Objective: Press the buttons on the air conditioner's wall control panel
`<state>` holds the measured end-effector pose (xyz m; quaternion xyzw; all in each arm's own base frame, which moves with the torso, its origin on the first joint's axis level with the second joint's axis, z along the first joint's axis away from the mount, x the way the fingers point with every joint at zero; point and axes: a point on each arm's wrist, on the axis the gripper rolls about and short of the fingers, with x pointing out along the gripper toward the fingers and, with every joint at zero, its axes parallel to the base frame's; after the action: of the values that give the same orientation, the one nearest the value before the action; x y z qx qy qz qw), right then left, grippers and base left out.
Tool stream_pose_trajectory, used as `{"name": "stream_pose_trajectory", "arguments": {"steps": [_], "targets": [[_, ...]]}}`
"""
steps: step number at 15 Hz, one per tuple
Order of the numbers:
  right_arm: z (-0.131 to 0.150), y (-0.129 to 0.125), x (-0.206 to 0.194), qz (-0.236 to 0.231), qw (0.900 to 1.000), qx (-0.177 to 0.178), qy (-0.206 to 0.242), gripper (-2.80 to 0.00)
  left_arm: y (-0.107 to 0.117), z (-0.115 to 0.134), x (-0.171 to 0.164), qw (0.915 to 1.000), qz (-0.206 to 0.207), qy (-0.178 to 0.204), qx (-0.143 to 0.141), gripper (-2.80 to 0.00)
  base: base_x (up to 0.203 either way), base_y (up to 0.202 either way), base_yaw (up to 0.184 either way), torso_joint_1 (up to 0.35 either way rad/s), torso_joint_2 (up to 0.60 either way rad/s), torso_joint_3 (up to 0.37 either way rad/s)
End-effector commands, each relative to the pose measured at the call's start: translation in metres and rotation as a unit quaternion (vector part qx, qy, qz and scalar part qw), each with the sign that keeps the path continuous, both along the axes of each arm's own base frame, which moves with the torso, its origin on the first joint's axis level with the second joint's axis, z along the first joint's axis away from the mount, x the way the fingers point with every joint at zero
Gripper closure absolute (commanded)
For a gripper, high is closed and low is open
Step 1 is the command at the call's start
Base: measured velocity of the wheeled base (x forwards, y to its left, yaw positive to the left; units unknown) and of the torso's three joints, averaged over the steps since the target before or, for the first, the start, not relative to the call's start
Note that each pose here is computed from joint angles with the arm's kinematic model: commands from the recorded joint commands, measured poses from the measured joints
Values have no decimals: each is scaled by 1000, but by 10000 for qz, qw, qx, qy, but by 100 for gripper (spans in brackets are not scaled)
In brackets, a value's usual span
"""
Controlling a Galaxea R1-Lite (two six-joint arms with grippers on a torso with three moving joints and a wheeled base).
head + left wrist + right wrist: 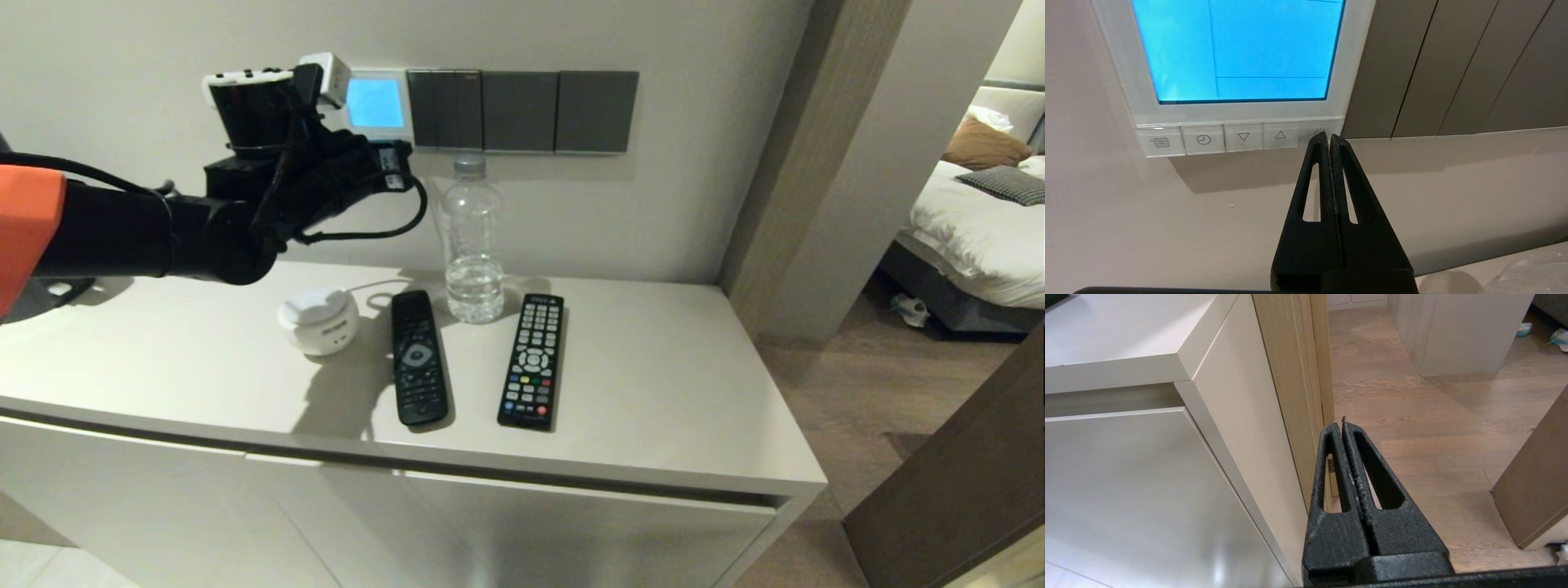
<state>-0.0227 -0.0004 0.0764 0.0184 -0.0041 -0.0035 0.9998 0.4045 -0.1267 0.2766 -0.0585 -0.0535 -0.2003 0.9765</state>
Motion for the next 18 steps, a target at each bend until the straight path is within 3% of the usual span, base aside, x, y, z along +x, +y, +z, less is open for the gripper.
{"name": "stream_pose_trajectory", "arguments": {"steps": [1, 4, 8, 11, 14, 18], "targets": [[0, 0, 0, 3, 10000, 0, 10, 0, 2, 3, -5, 10000, 7, -41, -17, 0, 0, 0, 0, 0, 0, 0], [0, 0, 0, -1, 10000, 0, 10, 0, 6, 21, -29, 9995, -40, -302, -88, 0, 0, 0, 0, 0, 0, 0], [0, 0, 0, -2, 10000, 0, 10, 0, 22, 54, -92, 9975, -77, -673, -201, 0, 0, 0, 0, 0, 0, 0], [0, 0, 0, 3, 10000, 0, 10, 0, 55, 63, -160, 9963, 123, -836, -152, 0, 0, 0, 0, 0, 0, 0], [0, 0, 0, 3, 10000, 0, 10, 0, 95, 71, -240, 9900, 659, -1242, 152, 0, 0, 0, 0, 0, 0, 0], [0, 0, 0, -2, 10000, 0, 10, 0, 118, 52, -345, 9855, 1091, -1238, 387, 0, 0, 0, 0, 0, 0, 0]]}}
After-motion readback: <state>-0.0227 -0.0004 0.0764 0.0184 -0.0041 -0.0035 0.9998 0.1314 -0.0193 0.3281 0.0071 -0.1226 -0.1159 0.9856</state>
